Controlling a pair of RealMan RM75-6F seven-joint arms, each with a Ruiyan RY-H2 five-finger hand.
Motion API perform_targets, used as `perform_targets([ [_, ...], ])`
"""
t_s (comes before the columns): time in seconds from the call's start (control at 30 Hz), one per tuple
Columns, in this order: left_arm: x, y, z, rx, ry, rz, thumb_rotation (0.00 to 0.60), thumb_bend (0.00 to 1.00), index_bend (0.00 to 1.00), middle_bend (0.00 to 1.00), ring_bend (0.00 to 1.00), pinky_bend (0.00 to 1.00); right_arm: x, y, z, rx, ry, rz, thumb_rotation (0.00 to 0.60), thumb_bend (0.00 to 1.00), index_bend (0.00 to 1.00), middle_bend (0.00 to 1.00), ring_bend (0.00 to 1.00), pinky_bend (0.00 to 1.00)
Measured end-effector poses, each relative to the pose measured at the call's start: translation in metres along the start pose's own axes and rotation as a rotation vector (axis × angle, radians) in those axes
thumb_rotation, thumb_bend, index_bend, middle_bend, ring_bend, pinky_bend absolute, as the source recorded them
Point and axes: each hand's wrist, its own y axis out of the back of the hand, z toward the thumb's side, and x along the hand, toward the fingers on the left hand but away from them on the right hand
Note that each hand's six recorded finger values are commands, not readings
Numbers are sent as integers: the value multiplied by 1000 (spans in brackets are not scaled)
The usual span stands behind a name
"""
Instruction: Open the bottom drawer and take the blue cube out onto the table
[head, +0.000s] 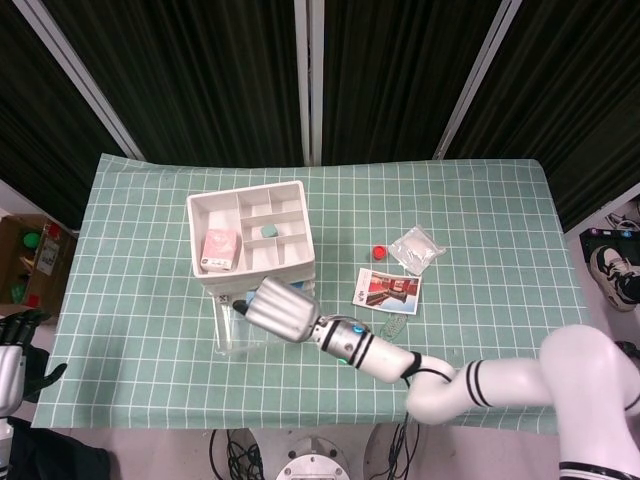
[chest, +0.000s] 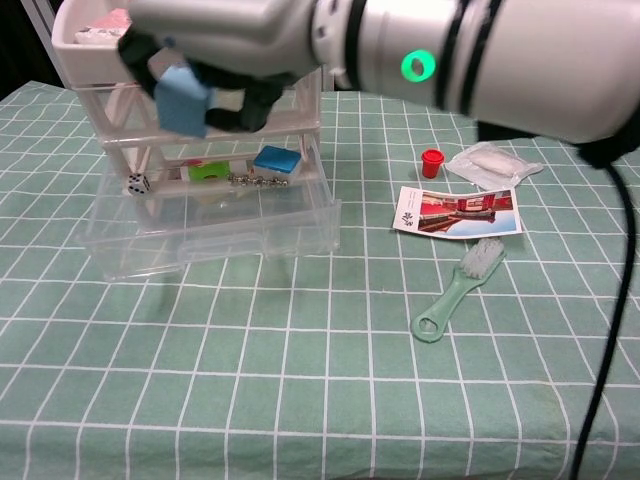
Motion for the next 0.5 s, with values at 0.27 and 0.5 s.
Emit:
perform_targets([
  [0.27, -1, 4, 9, -2, -23, 14, 600, 53, 237, 205, 178, 200, 90, -24, -49, -100, -161, 62, 600, 477, 689, 880, 926, 1000],
  [0.5, -5, 7, 15, 2, -27, 16, 600, 53, 237, 205, 178, 200, 126, -69, -19, -160, -72, 167, 600, 477, 665, 879, 926, 1000],
])
